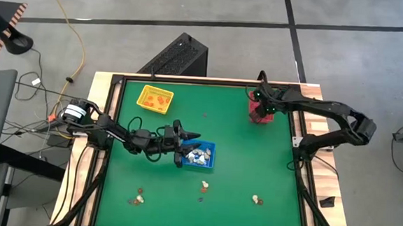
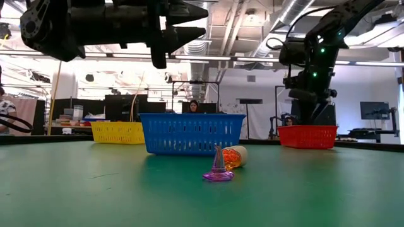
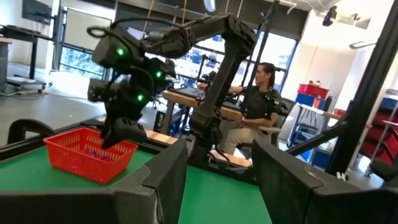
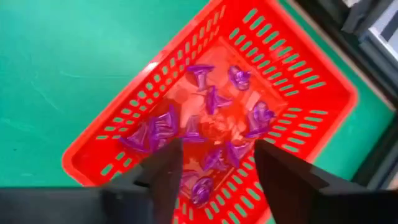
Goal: Sort Halloween decoration
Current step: Put the purple witch hat toy into the red bin
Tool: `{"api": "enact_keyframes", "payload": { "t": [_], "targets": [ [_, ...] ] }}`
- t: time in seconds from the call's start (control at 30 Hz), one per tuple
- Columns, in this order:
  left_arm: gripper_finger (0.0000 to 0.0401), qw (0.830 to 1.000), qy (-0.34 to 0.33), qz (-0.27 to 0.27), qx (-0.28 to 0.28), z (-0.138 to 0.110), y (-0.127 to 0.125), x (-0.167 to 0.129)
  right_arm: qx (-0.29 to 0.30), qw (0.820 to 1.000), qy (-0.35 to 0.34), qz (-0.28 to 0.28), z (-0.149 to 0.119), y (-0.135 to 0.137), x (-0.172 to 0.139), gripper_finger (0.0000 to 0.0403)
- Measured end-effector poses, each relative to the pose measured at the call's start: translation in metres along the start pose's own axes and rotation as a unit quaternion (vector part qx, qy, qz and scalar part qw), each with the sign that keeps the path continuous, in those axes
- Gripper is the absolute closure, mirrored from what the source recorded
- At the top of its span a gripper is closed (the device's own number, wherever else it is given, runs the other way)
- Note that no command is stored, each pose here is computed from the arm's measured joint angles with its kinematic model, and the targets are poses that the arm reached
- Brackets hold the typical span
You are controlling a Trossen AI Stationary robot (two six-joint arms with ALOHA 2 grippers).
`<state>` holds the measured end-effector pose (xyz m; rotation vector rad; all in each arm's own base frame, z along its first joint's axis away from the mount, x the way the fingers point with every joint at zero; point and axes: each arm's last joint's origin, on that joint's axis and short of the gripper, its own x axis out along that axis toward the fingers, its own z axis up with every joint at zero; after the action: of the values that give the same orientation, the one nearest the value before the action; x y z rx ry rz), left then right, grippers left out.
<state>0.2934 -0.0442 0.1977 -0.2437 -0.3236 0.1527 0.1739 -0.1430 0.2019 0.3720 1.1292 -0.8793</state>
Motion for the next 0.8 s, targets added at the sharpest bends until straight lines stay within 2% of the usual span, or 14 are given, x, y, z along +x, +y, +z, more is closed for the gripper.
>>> {"api": "enact_keyframes", "payload": {
  "t": [0.17, 0.27, 0.4, 0.6, 0.7, 0.8],
  "targets": [
    [0.023, 0.999, 0.024, -0.012, 0.017, -0.005, 0.0, 0.0, -0.002, 0.999, -0.025, 0.022, -0.003, 0.001, -0.016, 0.0146],
    [0.023, 0.998, 0.037, -0.025, 0.034, -0.007, 0.0, 0.0, -0.021, 0.995, -0.057, 0.082, -0.007, 0.01, -0.035, 0.0144],
    [0.023, 0.998, 0.041, -0.031, 0.047, -0.008, -0.001, 0.0, -0.059, 0.979, -0.111, 0.163, -0.019, 0.031, -0.068, 0.0144],
    [0.023, 0.997, 0.051, -0.025, 0.047, -0.009, 0.002, 0.0, -0.078, 0.96, -0.155, 0.219, -0.044, 0.056, -0.103, 0.0143],
    [0.023, 0.997, 0.059, -0.023, 0.05, -0.011, 0.003, 0.0, -0.104, 0.949, -0.152, 0.255, -0.055, 0.073, -0.111, 0.0143],
    [0.023, 0.996, 0.063, -0.023, 0.051, -0.012, 0.003, 0.0, -0.134, 0.943, -0.148, 0.266, -0.068, 0.091, -0.117, 0.0143]
  ]
}}
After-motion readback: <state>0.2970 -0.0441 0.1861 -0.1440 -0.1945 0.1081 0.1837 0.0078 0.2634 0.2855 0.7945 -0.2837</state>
